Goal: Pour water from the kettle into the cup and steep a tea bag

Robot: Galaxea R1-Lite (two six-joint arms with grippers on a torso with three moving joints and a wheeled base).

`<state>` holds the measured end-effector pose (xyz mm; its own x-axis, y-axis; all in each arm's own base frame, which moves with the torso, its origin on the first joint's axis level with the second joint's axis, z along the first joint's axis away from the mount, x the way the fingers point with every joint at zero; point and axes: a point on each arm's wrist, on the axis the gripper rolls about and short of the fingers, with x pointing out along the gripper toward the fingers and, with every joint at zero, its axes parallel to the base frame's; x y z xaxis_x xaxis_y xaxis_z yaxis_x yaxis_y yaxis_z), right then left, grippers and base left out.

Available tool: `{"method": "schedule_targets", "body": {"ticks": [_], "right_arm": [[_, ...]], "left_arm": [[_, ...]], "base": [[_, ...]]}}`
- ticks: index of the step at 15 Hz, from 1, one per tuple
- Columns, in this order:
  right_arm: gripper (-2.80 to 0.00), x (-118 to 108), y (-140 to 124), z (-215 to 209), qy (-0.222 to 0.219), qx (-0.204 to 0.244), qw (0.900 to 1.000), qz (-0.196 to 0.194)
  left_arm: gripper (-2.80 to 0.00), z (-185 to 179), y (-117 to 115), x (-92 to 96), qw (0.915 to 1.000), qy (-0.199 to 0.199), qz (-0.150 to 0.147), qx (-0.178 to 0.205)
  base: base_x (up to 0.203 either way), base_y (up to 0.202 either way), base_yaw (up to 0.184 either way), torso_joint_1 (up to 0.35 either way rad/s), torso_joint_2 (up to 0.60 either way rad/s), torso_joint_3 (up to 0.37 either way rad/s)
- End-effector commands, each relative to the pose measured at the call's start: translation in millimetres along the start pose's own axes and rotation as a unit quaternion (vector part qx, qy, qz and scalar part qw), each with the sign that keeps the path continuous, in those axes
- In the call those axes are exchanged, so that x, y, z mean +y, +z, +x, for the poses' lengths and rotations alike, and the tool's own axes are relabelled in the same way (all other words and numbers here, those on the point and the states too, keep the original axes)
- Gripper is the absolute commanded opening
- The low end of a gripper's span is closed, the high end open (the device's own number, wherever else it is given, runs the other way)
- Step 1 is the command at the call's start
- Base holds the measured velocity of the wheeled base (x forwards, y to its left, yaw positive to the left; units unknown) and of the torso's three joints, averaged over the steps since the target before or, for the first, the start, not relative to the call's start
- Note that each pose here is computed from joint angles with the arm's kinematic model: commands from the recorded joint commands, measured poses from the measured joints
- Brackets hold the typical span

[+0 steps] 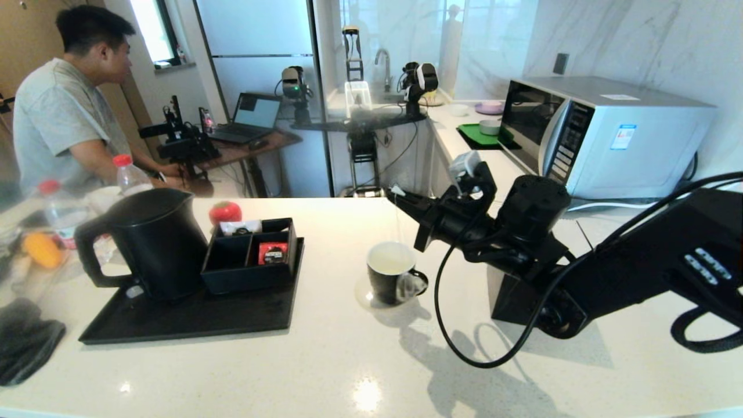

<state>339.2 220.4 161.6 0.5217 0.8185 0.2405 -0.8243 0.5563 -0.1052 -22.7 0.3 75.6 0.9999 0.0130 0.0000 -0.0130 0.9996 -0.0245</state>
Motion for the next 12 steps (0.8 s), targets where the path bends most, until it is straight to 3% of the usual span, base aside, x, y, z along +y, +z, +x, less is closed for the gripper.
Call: {"method": "schedule_targets", "body": {"ticks": [1, 7, 12], "right_arm": [[-2.80, -2.0, 5.0, 4.2, 0.002, -0.012, 1.000, -0.005], [-2.80, -11.6, 47.7, 24.8, 0.002, -0.047, 0.999, -0.022], [-2.80, -10.6, 30.5, 21.2, 0.000, -0.022, 1.000, -0.012]], "left_arm": [[-2.80, -0.1, 0.0, 0.0, 1.0000, 0.000, 0.000, -0.001], [-2.80, -0.1, 0.0, 0.0, 1.0000, 0.001, 0.000, -0.001], [-2.80, -0.1, 0.0, 0.0, 1.0000, 0.000, 0.000, -0.001]], "base": [[0.000, 0.000, 0.000, 0.000, 0.00, 0.000], [0.000, 0.000, 0.000, 0.000, 0.00, 0.000], [0.000, 0.000, 0.000, 0.000, 0.00, 0.000]]}}
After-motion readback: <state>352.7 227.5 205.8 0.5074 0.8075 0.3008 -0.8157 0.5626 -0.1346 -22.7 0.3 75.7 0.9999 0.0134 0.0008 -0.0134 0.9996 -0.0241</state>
